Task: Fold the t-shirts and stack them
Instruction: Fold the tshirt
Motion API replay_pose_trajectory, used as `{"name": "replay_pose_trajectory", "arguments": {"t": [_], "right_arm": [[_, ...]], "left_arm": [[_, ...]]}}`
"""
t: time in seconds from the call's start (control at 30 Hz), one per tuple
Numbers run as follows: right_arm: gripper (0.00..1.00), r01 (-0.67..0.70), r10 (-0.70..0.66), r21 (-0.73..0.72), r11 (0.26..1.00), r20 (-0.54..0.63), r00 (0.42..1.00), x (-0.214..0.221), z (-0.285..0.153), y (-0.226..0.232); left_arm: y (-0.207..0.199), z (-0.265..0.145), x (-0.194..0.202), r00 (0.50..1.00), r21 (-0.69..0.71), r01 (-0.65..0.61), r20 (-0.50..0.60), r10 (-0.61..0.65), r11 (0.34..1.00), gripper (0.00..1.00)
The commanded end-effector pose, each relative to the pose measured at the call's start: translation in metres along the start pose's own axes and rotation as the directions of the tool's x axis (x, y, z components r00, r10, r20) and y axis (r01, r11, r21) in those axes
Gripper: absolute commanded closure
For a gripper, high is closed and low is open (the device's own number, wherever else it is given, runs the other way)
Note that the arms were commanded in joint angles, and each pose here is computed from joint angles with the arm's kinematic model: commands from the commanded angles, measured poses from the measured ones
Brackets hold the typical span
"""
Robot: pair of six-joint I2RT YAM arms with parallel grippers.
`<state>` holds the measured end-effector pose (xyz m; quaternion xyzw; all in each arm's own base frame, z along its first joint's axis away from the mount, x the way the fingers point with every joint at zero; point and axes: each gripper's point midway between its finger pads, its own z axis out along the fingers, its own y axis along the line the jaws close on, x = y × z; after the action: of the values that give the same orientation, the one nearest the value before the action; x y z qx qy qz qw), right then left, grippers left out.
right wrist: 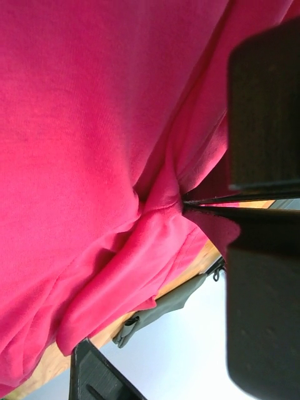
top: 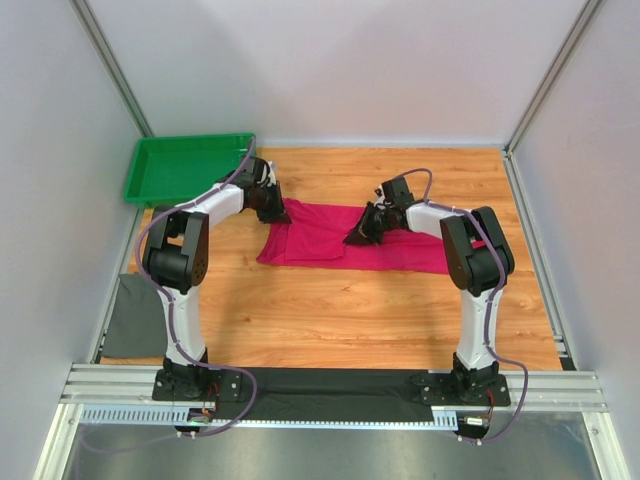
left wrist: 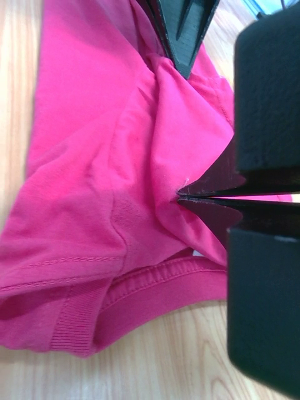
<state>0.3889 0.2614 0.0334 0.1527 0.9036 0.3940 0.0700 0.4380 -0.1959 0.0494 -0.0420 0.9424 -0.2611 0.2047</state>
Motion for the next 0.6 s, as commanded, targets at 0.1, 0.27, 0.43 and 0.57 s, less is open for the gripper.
{"name": "replay_pose_trajectory", "arguments": {"t": [0.1, 0.27, 0.43, 0.57], "right_arm": [[1.00, 0.024, -0.025, 0.017, 1.000, 0.018, 1.000, -0.013, -0.001, -0.005], [0.95, 0.055, -0.056, 0.031, 0.998, 0.007, 0.998, -0.015, -0.004, -0.003], [0.70, 0.113, -0.116, 0.130, 0.985, 0.013, 0.993, -0.014, -0.050, 0.010], [0.50, 0.232, -0.269, 0.288, 0.929, 0.093, 0.959, -0.032, -0.110, -0.001]], "left_arm": [[0.000, 0.005, -0.020, 0.998, 0.001, 0.019, 0.064, -0.019, 1.000, 0.99], [0.013, -0.007, -0.014, 0.998, -0.086, 0.027, 0.057, -0.022, 0.996, 0.89], [0.000, -0.052, -0.014, 0.996, -0.104, 0.011, 0.090, -0.002, 0.994, 0.63], [-0.032, -0.098, -0.006, 0.989, -0.053, -0.025, 0.142, 0.033, 0.998, 0.56]]}}
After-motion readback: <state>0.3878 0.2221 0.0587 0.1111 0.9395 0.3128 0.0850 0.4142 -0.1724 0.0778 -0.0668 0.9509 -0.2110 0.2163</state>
